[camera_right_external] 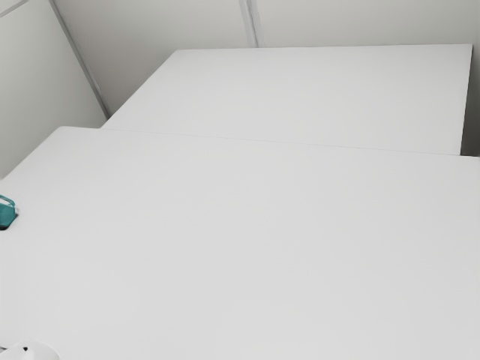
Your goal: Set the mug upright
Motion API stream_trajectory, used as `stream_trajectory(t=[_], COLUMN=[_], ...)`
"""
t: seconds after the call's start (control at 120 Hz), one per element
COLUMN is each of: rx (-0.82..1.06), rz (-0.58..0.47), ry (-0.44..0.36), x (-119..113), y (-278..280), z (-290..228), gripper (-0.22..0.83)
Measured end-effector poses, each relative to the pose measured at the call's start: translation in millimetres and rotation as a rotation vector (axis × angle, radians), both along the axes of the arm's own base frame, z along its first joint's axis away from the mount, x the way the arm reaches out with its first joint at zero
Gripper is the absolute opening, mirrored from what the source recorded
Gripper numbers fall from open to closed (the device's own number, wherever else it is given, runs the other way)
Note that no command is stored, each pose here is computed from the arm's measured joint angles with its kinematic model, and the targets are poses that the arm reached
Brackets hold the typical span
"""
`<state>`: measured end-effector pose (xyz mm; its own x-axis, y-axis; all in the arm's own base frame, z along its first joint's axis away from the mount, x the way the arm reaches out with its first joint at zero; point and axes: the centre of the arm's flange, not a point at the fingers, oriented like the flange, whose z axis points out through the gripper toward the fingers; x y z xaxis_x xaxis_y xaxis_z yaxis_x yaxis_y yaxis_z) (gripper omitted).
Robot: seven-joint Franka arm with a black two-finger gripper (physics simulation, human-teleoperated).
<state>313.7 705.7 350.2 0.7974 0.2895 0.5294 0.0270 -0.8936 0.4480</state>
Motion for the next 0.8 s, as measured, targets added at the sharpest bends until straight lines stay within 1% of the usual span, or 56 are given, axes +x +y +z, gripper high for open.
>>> stream_trajectory(t=[0.125,0.225,0.317,0.608,0.8], rx=[0.022,0.037,0.041,0.078,0.024], rz=[-0.003,0.009,0.008,0.006,0.015], ry=[-0.066,-0.103,-0.138,-0.210,-0.258], x=[12.0,15.1,25.1,42.6,45.7], y=[2.5,6.3,5.6,4.0,-2.8], z=[-16.4,-31.0,-47.3,-57.4,-77.8], gripper=[0.61,0.61,0.61,0.62,0.62])
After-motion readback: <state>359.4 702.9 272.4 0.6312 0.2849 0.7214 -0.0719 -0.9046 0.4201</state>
